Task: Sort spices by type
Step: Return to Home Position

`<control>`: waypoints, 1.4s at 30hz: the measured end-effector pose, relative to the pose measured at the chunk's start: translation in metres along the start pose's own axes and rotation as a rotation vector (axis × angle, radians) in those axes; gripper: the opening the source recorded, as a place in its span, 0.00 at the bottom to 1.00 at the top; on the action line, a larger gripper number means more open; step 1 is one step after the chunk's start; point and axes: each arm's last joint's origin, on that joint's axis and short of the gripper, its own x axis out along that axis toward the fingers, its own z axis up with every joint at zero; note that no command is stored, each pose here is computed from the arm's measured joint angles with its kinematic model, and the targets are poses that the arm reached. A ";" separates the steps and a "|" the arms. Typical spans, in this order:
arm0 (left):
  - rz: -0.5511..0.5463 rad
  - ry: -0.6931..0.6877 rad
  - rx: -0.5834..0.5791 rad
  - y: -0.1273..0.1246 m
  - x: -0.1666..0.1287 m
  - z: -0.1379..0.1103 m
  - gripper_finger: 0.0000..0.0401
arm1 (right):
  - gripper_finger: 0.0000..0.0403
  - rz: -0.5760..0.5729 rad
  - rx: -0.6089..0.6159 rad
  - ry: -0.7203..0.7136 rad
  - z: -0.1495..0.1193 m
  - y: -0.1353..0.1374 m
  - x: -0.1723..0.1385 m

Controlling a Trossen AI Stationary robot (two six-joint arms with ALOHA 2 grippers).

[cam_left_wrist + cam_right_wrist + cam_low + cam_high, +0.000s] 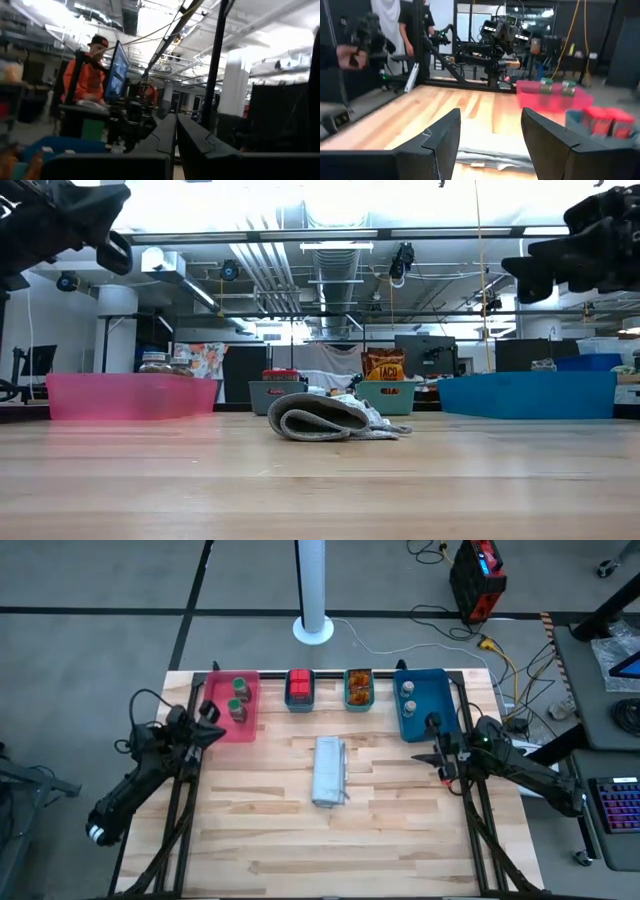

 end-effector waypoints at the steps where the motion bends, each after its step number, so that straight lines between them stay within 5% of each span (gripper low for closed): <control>1: 0.000 0.000 -0.033 0.000 0.000 0.000 0.00 | 0.49 0.000 0.035 0.004 -0.001 0.000 0.000; 9: 0.005 0.000 -0.141 0.000 0.001 0.002 0.00 | 0.49 -0.004 0.274 0.030 -0.003 -0.001 0.002; 19: -0.049 0.008 -0.163 -0.004 0.003 0.000 0.00 | 0.49 -0.005 0.285 0.035 -0.004 -0.002 0.002; 23: -0.081 -0.049 -0.032 -0.010 0.012 -0.008 0.00 | 0.49 -0.006 0.285 0.035 -0.004 -0.002 0.002; 26: 0.121 0.033 0.103 -0.010 0.021 -0.033 0.00 | 0.49 -0.008 0.287 0.037 -0.004 -0.002 0.002; 30: 0.455 0.056 0.104 -0.012 0.022 -0.044 0.00 | 0.49 -0.008 0.288 0.039 -0.004 -0.002 0.002; 37: 0.379 0.284 0.118 -0.013 0.019 -0.064 0.00 | 0.49 -0.007 0.290 0.040 -0.004 -0.002 0.002; 42: 0.290 0.321 0.187 -0.015 0.019 -0.065 0.00 | 0.49 -0.007 0.289 0.039 -0.004 -0.002 0.002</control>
